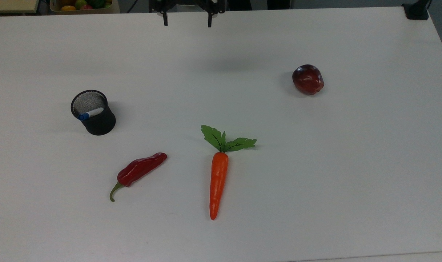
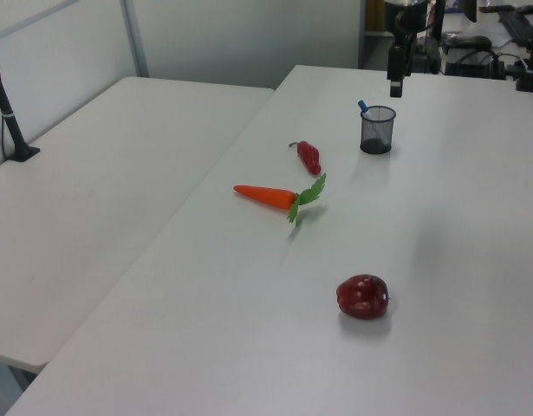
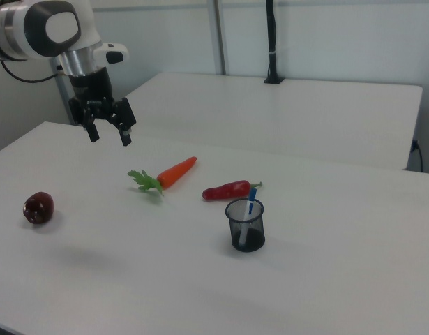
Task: Take marker pen
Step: 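Move the gripper over the black mesh cup and lower onto the marker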
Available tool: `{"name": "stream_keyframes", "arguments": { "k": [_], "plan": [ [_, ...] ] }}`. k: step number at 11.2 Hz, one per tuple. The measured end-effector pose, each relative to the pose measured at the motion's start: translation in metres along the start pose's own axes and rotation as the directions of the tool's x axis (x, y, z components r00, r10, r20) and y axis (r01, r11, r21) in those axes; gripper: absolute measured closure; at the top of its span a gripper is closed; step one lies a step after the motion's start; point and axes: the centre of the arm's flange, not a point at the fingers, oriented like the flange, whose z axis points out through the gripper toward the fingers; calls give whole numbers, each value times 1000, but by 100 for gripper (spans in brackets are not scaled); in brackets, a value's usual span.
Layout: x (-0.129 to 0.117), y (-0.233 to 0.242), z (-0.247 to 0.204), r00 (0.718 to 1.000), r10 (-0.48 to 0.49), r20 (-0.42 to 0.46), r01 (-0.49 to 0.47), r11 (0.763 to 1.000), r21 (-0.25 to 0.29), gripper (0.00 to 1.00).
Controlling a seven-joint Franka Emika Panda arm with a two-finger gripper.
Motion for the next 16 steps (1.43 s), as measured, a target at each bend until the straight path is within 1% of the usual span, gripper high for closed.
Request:
{"name": "stream_keyframes", "arguments": {
  "k": [1,3,5,7,9,12,15,16],
  "plan": [
    [-1,0,-2,1000,1,-4,-1,1000,0,0],
    [-5,2,-1,1000,3,25,-3,1000,-1,0],
    [-6,6,-2,1000,11,27,-10,1000,-2,0],
    [-6,22,-3,999,27,25,-26,1000,-2,0],
    [-5,55,-2,1000,6,16,-6,1000,-1,0],
    [6,120,4,996,30,-83,-32,999,-17,0],
    [27,181,41,984,90,-154,-97,995,-38,0],
    [34,197,57,979,111,-171,-120,992,-44,2]
  ]
}}
